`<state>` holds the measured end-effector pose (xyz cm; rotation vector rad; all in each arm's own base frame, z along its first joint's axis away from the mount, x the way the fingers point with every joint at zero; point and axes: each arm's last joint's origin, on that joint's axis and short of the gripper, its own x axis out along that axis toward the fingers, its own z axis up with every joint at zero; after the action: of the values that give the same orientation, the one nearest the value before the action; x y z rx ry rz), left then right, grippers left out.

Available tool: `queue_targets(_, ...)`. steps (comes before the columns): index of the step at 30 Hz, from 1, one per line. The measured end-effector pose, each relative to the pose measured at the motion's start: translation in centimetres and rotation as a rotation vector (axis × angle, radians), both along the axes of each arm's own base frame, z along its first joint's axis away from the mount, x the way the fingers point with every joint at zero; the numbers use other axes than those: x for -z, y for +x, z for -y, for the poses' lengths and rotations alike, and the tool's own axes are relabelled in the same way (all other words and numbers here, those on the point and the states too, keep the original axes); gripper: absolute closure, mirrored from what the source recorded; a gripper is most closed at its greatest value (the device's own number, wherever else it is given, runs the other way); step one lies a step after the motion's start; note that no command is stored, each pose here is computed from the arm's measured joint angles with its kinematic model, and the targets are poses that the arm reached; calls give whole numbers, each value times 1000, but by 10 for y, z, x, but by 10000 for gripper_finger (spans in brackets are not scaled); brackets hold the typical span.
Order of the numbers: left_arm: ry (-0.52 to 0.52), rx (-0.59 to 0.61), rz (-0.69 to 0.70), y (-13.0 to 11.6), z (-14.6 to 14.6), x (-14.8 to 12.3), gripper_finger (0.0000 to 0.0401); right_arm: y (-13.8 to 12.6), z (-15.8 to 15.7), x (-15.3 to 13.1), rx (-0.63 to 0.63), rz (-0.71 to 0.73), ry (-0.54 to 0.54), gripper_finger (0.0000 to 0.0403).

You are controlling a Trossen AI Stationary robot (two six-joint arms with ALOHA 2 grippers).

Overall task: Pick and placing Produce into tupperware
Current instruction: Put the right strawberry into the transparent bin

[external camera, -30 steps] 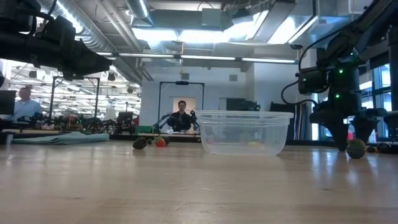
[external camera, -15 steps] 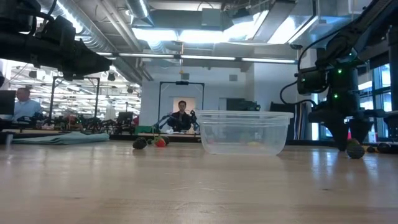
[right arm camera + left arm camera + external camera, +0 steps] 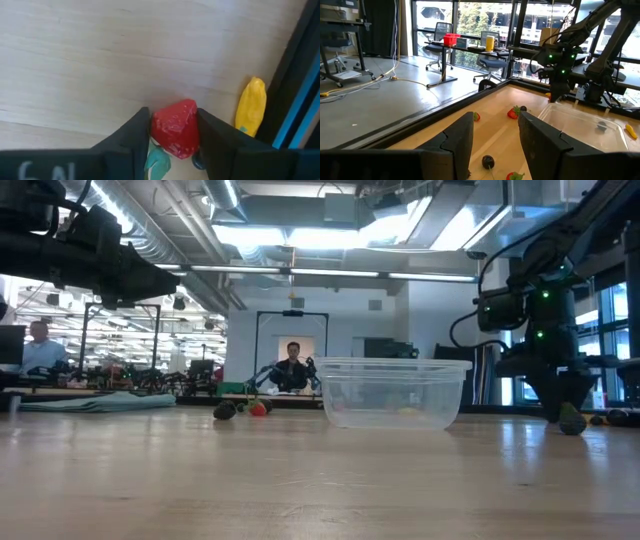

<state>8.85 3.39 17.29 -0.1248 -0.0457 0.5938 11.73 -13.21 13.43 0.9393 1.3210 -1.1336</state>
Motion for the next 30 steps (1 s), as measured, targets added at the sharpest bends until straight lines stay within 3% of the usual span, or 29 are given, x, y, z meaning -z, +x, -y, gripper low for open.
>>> queue_targets(7, 0, 0, 0, 0, 0, 0, 252, 33, 13, -37, -107, 123, -81, 264)
queue_targets(12, 0, 0, 0, 0, 0, 0, 252, 70, 16, -83, -231, 330, -128, 263)
queue_targets(21, 0, 0, 0, 0, 0, 0, 252, 135, -24, -160, -529, 654, -287, 263)
queue_targets(25, 0, -1, 0, 0, 0, 0, 252, 156, -45, -164, -626, 734, -300, 263)
queue_targets(30, 0, -1, 0, 0, 0, 0, 252, 185, -65, -139, -719, 708, -244, 263)
